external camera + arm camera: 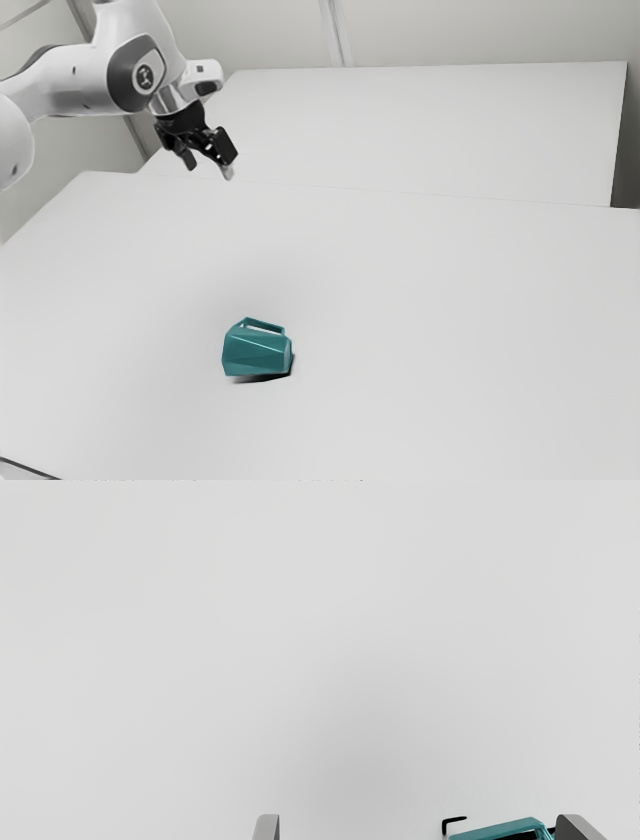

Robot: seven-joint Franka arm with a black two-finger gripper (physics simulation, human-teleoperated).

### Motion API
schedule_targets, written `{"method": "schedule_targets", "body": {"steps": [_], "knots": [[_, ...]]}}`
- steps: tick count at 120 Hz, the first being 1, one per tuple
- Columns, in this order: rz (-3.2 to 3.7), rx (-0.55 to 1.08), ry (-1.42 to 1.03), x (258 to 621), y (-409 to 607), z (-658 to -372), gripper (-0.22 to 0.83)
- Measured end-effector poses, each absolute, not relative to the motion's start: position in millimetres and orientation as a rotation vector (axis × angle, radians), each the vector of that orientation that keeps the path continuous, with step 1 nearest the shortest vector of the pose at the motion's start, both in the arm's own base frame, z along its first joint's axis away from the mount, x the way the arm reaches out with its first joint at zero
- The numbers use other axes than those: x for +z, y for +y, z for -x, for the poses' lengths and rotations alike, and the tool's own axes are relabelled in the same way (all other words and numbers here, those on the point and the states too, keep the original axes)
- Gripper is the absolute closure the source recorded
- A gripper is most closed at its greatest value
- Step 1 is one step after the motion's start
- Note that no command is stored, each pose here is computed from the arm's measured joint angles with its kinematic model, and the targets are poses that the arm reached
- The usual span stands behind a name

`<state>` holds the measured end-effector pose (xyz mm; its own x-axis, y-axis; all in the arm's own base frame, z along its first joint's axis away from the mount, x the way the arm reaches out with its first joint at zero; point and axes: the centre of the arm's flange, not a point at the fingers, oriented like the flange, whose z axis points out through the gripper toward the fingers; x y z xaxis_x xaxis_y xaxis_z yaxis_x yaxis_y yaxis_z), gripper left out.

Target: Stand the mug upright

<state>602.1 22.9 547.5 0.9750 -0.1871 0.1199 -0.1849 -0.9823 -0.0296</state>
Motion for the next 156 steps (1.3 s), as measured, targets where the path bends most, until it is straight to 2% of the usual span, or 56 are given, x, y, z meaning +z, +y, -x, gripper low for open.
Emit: {"method": "schedule_targets", "body": {"steps": [13,32,55,82,101,125,145,156], "knots": [[3.147,-0.178,0.297,540.0,18.5,-593.2,0.00],[3.403,-0.119,0.078,493.9,53.6,-540.2,0.00],[3.648,-0.018,-0.303,428.8,88.9,-453.1,0.00],[3.760,0.185,-0.700,351.8,92.1,-388.9,0.00],[3.784,0.237,-0.893,326.4,85.7,-375.2,0.00],[3.811,0.232,-1.118,309.5,80.5,-382.5,0.01],[3.835,0.225,-1.216,299.8,70.1,-388.9,0.08],[3.844,0.204,-1.229,298.1,67.2,-397.5,0.15]]}}
